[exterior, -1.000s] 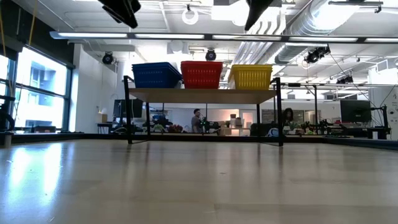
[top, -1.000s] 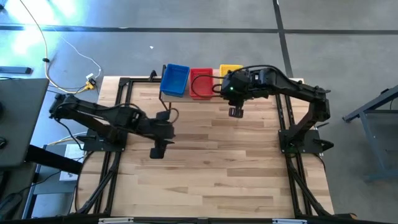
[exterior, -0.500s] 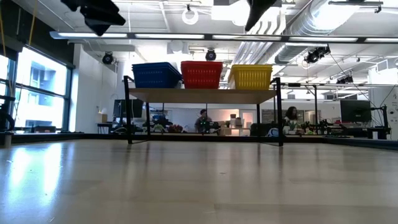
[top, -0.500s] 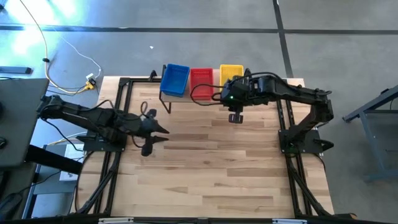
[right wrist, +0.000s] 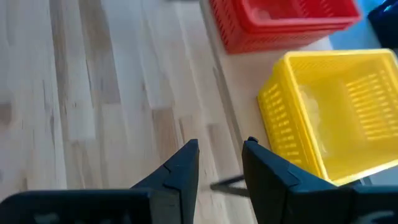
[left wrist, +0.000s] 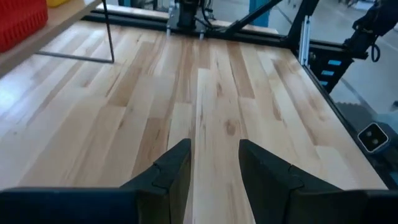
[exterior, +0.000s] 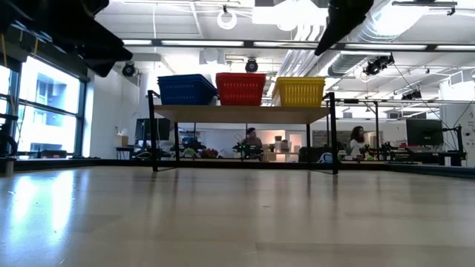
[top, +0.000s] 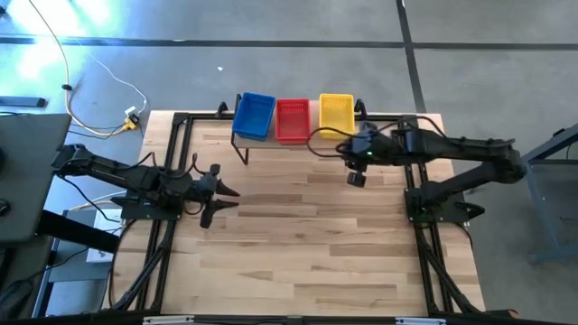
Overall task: Stack baskets on shelf by color
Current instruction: Return to Home Position
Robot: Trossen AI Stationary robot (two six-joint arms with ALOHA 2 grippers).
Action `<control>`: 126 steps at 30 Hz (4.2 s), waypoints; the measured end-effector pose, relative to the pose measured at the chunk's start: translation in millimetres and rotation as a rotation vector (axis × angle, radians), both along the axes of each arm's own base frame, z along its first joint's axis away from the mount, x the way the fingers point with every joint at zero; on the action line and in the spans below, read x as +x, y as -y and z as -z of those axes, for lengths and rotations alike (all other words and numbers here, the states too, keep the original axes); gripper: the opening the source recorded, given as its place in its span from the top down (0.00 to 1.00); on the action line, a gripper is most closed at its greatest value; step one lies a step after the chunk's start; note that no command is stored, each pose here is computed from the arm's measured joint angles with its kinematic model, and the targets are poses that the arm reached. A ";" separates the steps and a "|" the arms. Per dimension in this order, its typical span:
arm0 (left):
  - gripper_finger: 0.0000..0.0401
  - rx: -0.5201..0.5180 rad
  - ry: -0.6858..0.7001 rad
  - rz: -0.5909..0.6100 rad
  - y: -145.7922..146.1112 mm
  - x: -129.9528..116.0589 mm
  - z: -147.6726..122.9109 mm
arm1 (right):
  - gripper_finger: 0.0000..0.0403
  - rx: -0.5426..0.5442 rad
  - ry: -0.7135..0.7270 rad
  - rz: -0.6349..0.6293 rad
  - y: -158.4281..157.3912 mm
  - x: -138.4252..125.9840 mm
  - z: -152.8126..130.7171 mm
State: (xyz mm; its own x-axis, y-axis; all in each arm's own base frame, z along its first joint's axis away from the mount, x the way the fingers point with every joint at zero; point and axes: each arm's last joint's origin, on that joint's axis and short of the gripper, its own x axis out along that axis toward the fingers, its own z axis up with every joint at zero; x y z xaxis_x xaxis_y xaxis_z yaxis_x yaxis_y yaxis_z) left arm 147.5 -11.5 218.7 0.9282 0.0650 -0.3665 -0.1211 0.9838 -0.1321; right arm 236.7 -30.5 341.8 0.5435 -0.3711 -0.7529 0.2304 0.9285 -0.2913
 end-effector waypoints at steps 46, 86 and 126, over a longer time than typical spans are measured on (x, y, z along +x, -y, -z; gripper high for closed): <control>0.68 0.167 0.345 -0.131 -8.7 -35.7 46.6 | 0.73 -0.031 0.781 -0.054 -26.6 -121.4 161.8; 0.68 0.295 0.294 -0.184 -12.3 -47.8 50.3 | 0.73 -0.080 0.876 0.076 -22.1 -135.6 177.3; 0.68 0.302 0.293 -0.182 -12.2 -47.8 50.3 | 0.73 -0.079 0.875 0.074 -22.1 -135.6 177.3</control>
State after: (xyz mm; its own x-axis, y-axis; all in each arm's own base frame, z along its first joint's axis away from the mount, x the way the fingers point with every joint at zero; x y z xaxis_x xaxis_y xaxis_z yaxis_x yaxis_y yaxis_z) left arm 99.7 0.7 168.4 0.9535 0.2998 -0.0298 -0.2954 0.9498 0.1027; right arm 101.1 -8.4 164.5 0.8855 -0.4621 -0.0482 0.4603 0.8866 -0.0451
